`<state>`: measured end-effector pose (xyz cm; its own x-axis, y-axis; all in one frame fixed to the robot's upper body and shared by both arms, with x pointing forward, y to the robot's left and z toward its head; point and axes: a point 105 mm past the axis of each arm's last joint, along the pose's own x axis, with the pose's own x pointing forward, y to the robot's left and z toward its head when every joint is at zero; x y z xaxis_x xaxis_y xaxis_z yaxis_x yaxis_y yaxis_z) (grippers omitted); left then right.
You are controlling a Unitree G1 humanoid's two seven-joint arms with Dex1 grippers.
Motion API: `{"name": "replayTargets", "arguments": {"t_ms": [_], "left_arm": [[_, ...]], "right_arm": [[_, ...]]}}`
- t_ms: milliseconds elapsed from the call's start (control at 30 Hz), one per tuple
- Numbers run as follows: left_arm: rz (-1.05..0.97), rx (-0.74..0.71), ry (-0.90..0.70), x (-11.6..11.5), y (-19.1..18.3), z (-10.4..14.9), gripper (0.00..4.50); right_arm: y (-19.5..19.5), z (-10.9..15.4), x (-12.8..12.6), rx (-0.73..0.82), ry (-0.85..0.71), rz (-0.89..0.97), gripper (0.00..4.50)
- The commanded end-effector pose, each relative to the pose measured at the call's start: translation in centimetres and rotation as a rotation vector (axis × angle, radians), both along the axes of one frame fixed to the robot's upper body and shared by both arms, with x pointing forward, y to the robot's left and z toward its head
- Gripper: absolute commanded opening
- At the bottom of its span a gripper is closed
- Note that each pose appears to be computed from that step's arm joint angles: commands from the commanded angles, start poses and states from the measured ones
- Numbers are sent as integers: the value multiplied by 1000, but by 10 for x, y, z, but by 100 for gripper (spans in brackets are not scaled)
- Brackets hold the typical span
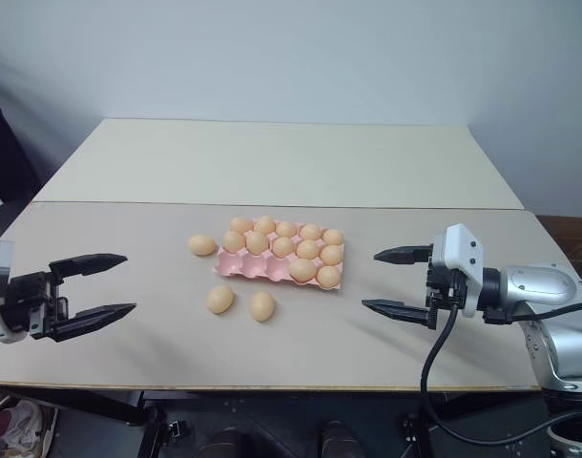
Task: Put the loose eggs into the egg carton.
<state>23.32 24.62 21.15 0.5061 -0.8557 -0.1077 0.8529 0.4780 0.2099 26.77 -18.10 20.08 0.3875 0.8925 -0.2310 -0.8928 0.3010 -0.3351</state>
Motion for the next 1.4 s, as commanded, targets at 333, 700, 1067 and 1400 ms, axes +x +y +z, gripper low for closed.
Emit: {"name": "replayTargets", "arguments": {"t_ms": [333,700,1067,1400], "left_arm": [[-14,38,-36,0,-3,7,450],[-137,52,7,-5,-21,1,450],[-208,102,35,-9,-29,-7,450],[-204,106,29,-9,-30,-8,450]], "right_arm": [[12,13,-1,-4,-86,45,448],[105,-30,16,-113,-107,142,448],[162,-67,37,-261,-138,132,448],[174,-83,41,-295,-99,152,362]]}}
